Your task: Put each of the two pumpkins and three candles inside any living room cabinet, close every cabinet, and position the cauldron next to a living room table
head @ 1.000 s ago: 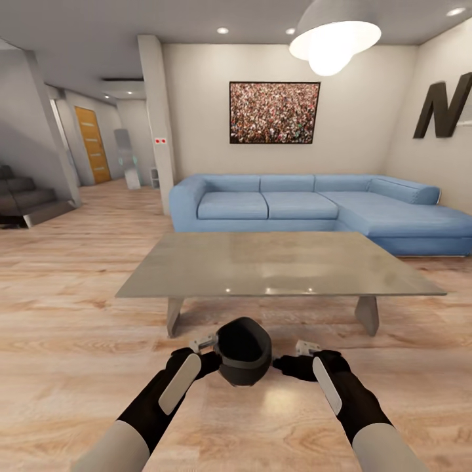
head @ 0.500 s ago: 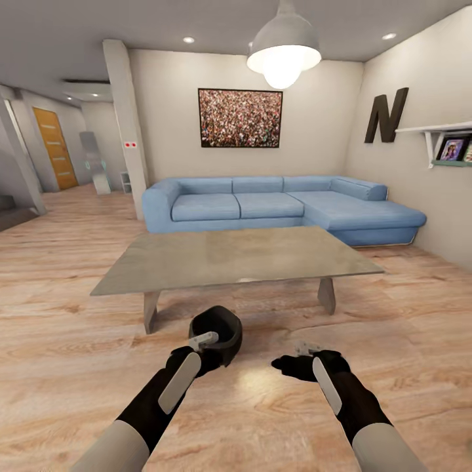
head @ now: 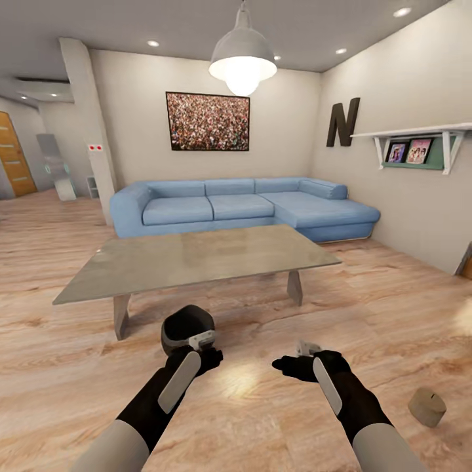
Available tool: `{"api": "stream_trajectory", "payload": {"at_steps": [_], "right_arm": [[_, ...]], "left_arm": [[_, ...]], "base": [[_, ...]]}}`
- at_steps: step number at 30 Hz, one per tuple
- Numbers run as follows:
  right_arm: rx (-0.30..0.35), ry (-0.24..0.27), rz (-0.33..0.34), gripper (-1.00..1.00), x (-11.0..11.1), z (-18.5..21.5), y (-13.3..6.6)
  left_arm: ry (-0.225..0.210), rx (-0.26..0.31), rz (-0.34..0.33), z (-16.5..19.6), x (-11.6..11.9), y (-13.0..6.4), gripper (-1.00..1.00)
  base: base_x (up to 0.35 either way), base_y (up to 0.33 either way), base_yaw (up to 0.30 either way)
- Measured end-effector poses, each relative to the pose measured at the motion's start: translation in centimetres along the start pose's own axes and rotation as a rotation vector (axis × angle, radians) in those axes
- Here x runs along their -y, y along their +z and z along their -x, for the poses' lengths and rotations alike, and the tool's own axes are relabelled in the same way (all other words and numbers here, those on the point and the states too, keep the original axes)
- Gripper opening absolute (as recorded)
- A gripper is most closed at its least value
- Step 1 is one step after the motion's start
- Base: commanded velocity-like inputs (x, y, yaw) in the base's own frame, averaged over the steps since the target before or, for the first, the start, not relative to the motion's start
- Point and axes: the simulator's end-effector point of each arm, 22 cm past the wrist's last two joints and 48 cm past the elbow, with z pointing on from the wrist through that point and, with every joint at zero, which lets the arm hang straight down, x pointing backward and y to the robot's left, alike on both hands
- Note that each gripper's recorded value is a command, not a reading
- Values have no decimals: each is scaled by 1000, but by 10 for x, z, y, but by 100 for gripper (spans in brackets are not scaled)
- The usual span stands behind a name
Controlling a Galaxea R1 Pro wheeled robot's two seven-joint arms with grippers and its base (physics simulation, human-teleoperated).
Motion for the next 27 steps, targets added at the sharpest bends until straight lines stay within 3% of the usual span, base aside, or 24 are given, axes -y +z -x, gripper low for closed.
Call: {"api": "stream_trajectory", "payload": {"at_steps": [21, 27], "right_arm": [[92, -19, 13, 100, -13, 35, -40], [128, 0, -13, 100, 8, 48, -56]], "left_arm": [[14, 95, -39, 33, 21, -44, 100], [18, 117, -41, 40, 23, -55, 100]], "base": [[0, 0, -251], [0, 0, -252]]}}
